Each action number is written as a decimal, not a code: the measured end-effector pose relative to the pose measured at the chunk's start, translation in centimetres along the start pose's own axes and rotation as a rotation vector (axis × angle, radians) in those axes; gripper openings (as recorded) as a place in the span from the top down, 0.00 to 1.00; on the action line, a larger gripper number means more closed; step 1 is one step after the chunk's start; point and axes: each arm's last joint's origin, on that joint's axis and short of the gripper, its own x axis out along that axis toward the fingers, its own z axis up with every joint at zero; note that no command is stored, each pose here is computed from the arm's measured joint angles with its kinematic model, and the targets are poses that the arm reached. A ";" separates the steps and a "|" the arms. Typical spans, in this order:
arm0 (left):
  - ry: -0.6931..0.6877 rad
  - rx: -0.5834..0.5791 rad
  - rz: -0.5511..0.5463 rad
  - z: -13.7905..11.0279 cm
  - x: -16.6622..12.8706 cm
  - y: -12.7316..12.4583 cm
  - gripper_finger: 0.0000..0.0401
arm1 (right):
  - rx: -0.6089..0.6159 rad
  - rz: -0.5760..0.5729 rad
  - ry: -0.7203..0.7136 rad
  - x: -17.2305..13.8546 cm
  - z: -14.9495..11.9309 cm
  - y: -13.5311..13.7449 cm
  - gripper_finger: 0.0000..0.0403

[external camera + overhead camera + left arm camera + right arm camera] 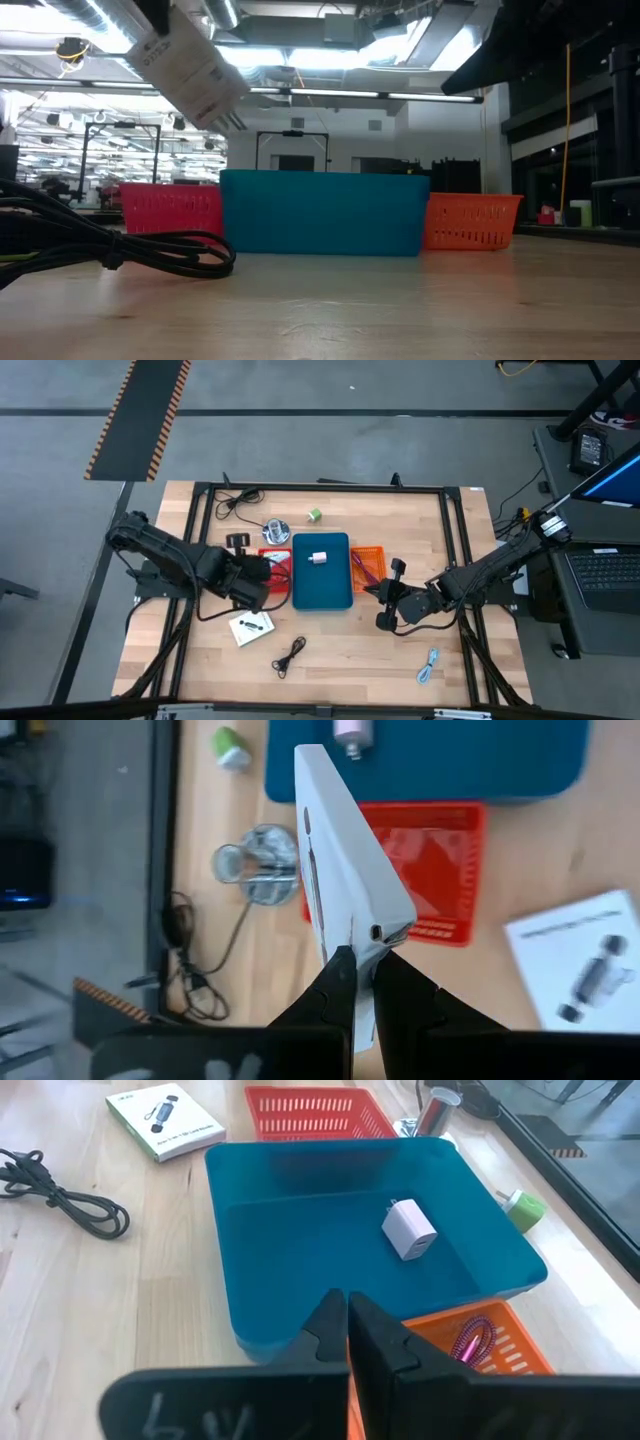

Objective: Pick and place items into bin
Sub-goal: Put the right card reader box into the red bin

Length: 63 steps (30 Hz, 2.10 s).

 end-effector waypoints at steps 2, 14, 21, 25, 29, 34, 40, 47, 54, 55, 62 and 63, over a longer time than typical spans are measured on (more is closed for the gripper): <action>0.011 0.011 0.022 -0.2 0.6 -0.3 0.97 | 0.005 0.001 -0.005 0.0 0.1 0.0 1.00; 0.174 -0.038 0.089 0.5 4.8 -3.0 0.97 | 0.014 0.003 -0.016 0.0 0.2 0.1 1.00; 0.260 -0.070 0.094 1.3 6.7 -3.5 0.97 | 0.015 -0.003 -0.018 0.0 0.2 0.0 1.00; 0.281 -0.083 0.098 1.6 7.3 -3.4 0.96 | 0.015 -0.003 -0.018 0.0 0.2 0.0 1.00; 0.267 -0.112 0.088 1.9 7.6 -3.1 0.96 | 0.014 -0.003 -0.017 0.0 0.2 0.0 1.00; 0.259 -0.137 0.075 2.2 7.8 -2.9 0.96 | 0.012 -0.004 -0.016 0.0 0.2 0.0 1.00; 0.318 -0.149 0.052 2.6 8.9 -3.1 0.96 | 0.011 -0.006 -0.014 0.0 0.1 0.0 1.00; 0.359 -0.128 0.071 3.0 10.3 -3.4 0.96 | 0.010 -0.006 -0.014 0.0 0.1 0.0 1.00; 0.380 -0.130 0.078 3.2 11.0 -3.3 0.96 | 0.008 -0.006 -0.012 0.0 0.1 0.0 1.00; 0.382 -0.132 0.079 3.3 11.1 -3.2 0.96 | 0.008 -0.006 -0.012 0.0 0.1 0.0 1.00; 0.390 -0.170 0.042 3.6 11.5 -2.8 0.95 | 0.008 -0.006 -0.012 0.0 0.1 0.0 1.00; 0.396 -0.175 0.033 3.6 11.6 -2.8 0.94 | 0.008 -0.006 -0.012 0.0 0.1 0.0 1.00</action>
